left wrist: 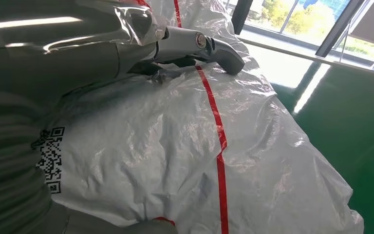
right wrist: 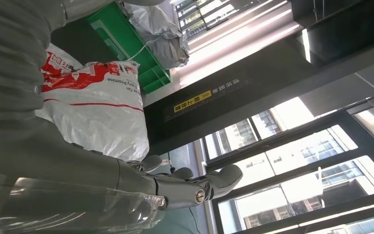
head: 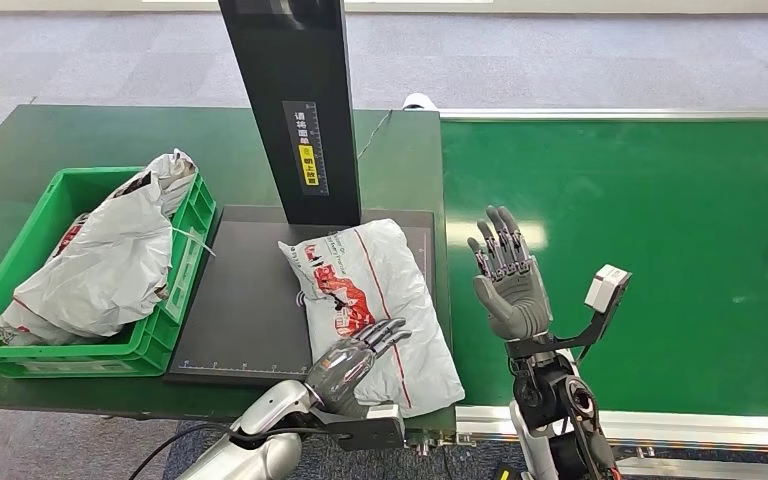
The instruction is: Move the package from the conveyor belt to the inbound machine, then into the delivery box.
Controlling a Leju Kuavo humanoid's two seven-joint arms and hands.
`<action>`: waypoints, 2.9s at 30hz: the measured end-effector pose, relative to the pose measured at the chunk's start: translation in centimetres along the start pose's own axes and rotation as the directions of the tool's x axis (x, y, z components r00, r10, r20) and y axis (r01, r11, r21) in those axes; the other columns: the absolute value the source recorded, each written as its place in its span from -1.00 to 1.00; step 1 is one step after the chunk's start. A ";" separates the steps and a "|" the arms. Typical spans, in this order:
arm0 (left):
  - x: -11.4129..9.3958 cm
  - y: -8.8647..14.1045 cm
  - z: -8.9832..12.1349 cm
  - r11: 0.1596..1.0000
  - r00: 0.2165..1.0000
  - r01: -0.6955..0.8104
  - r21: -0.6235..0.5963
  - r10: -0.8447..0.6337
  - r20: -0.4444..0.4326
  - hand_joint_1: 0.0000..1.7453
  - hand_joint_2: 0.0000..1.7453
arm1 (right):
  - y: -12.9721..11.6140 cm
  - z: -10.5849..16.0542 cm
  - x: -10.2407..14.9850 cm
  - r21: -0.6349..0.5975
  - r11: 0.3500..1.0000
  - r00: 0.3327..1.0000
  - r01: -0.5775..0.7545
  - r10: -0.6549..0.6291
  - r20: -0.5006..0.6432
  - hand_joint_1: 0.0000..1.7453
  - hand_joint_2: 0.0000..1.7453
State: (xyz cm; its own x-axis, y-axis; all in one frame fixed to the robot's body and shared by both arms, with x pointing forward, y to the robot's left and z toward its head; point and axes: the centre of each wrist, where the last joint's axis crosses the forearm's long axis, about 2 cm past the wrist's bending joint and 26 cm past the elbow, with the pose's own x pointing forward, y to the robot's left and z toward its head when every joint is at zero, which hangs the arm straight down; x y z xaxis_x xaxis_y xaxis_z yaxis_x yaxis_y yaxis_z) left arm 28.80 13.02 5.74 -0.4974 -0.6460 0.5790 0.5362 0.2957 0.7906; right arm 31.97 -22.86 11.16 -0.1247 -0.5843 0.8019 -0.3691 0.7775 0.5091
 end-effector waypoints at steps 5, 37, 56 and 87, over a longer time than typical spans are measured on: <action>0.0 0.0 0.0 1.000 1.000 0.002 0.002 -0.002 0.000 0.88 1.00 | 0.0 0.0 0.0 0.000 1.000 1.000 0.000 0.000 0.000 -1.00 1.00; -4.0 9.2 5.2 0.661 0.840 -0.543 0.518 0.428 0.334 1.00 1.00 | -1.3 2.4 -0.6 -0.040 0.999 0.999 0.025 -0.026 -0.034 -1.00 1.00; -2.7 19.0 12.2 0.327 0.779 -0.622 0.711 0.175 0.602 1.00 1.00 | -1.2 5.7 -0.1 -0.087 0.996 1.000 0.013 -0.014 -0.010 -1.00 1.00; -18.2 25.7 21.4 0.162 0.892 -0.068 0.985 0.452 -0.013 1.00 1.00 | -1.4 4.7 0.5 -0.076 0.997 1.000 0.024 -0.024 0.000 -1.00 1.00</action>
State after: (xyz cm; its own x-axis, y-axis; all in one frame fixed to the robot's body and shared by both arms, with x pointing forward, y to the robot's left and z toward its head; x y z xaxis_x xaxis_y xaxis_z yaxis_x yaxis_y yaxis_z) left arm 37.06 47.43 19.74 -0.1924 -0.4513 0.8714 -0.5509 0.7845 0.2846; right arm 28.09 -25.32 9.43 -0.1162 -0.6025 0.7896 -0.3011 0.7790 0.5500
